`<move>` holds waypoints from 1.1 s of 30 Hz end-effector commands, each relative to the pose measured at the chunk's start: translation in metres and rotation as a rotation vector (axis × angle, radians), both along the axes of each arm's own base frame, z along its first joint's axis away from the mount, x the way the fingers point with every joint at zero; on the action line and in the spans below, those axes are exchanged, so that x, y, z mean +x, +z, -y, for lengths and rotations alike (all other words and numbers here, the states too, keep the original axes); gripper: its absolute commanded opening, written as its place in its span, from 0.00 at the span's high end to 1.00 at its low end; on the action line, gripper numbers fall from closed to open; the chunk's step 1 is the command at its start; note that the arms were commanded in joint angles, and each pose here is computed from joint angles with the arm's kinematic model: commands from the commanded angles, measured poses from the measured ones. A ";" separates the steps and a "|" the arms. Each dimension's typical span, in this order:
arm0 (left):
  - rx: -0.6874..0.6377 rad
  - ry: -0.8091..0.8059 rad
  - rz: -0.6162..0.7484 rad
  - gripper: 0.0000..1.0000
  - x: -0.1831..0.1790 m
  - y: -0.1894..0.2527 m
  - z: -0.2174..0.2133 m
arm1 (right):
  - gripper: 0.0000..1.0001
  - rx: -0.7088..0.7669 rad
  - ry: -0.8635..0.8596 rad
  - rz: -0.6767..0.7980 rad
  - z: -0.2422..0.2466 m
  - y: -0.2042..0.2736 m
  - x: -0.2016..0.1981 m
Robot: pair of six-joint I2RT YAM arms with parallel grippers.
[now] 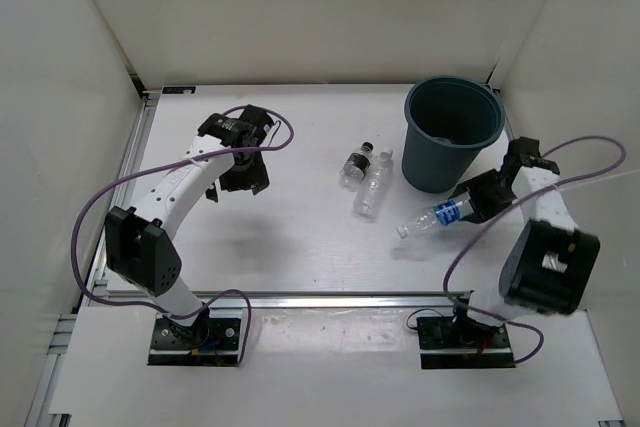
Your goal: Put the plastic bottles in the bin
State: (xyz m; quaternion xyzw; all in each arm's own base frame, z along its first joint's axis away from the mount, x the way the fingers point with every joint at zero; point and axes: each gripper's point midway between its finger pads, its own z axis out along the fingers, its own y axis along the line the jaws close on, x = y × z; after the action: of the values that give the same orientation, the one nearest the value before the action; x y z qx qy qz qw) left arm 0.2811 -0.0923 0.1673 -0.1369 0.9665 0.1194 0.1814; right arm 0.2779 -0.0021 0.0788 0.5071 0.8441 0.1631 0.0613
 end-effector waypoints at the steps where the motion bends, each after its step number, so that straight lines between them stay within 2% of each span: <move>1: 0.008 0.008 0.018 0.00 0.004 0.007 0.000 | 0.74 -0.132 0.088 0.099 -0.011 0.071 -0.023; 2: 0.008 0.008 0.018 0.00 0.004 0.007 0.000 | 0.74 -0.142 0.094 0.185 -0.023 0.102 -0.027; 3: 0.008 0.008 0.018 0.00 0.003 0.010 0.000 | 0.83 -0.147 0.098 0.239 -0.027 0.120 -0.028; 4: 0.001 0.016 0.029 0.00 0.005 0.012 0.001 | 0.83 -0.159 0.091 0.292 -0.031 0.142 -0.030; 5: 0.001 0.016 0.029 0.00 0.005 0.012 0.001 | 0.84 -0.180 0.070 0.505 -0.032 0.205 -0.018; 7: -0.003 0.016 0.037 0.00 0.007 0.014 0.001 | 0.80 -0.209 0.100 0.703 -0.035 0.270 -0.009; 8: -0.003 0.016 0.037 0.00 0.007 0.014 0.002 | 0.80 -0.229 0.102 0.732 -0.031 0.289 0.009; 9: -0.003 0.016 0.037 0.00 0.007 0.014 0.002 | 0.79 -0.307 0.118 0.868 -0.025 0.349 0.011; 10: -0.007 0.015 0.025 0.00 0.007 0.011 0.003 | 0.79 -0.346 0.121 0.889 -0.020 0.365 0.020; 11: -0.001 0.014 0.014 0.00 0.007 0.008 0.004 | 0.79 -0.374 0.125 0.843 -0.011 0.360 0.049; 12: -0.017 0.012 0.016 0.00 0.008 0.010 0.007 | 0.79 -0.413 0.113 0.852 -0.003 0.369 0.057; 15: -0.039 -0.001 0.001 0.00 0.009 0.008 0.012 | 0.80 -0.501 0.044 0.980 0.016 0.402 0.091; 18: -0.052 -0.003 0.006 0.00 0.008 0.011 0.013 | 0.72 -0.515 0.018 0.983 0.023 0.387 0.112; 19: -0.048 -0.003 -0.002 0.00 0.006 0.009 0.013 | 0.64 -0.527 0.008 0.950 0.028 0.377 0.119; 21: -0.057 -0.005 -0.003 0.00 0.003 0.009 0.013 | 0.56 -0.570 0.033 0.907 0.034 0.361 0.123; 22: -0.057 -0.005 -0.003 0.00 0.000 0.010 0.011 | 0.47 -0.586 0.047 0.872 0.038 0.348 0.128; 23: -0.065 -0.006 -0.011 0.00 -0.003 0.009 0.012 | 0.42 -0.579 0.080 0.879 0.037 0.345 0.130; 24: -0.082 -0.009 -0.003 0.00 -0.005 0.012 0.013 | 0.31 -0.572 0.118 0.862 0.042 0.332 0.135; 25: -0.093 -0.011 -0.006 0.00 -0.005 0.010 0.015 | 0.09 -0.549 0.142 0.900 0.040 0.338 0.137; 26: -0.095 -0.022 0.004 0.00 -0.006 0.014 0.014 | 0.00 -0.516 0.155 0.902 0.041 0.335 0.139; 29: -0.119 -0.023 0.062 0.00 0.000 0.029 0.017 | 0.00 -0.492 0.151 0.927 0.035 0.345 0.129; 32: -0.204 -0.034 0.248 0.00 0.034 0.080 0.029 | 0.00 -0.451 0.170 0.945 0.020 0.346 0.111; 33: -0.306 -0.068 0.336 0.00 0.054 0.101 0.048 | 0.00 -0.434 0.194 0.963 0.009 0.349 0.103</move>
State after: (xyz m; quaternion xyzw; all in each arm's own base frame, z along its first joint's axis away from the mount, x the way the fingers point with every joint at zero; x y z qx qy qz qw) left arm 0.3000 -0.1172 0.1963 -0.1429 0.9666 0.0524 0.2060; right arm 0.4042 -0.0389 0.3924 0.3245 0.7921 0.1647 0.4901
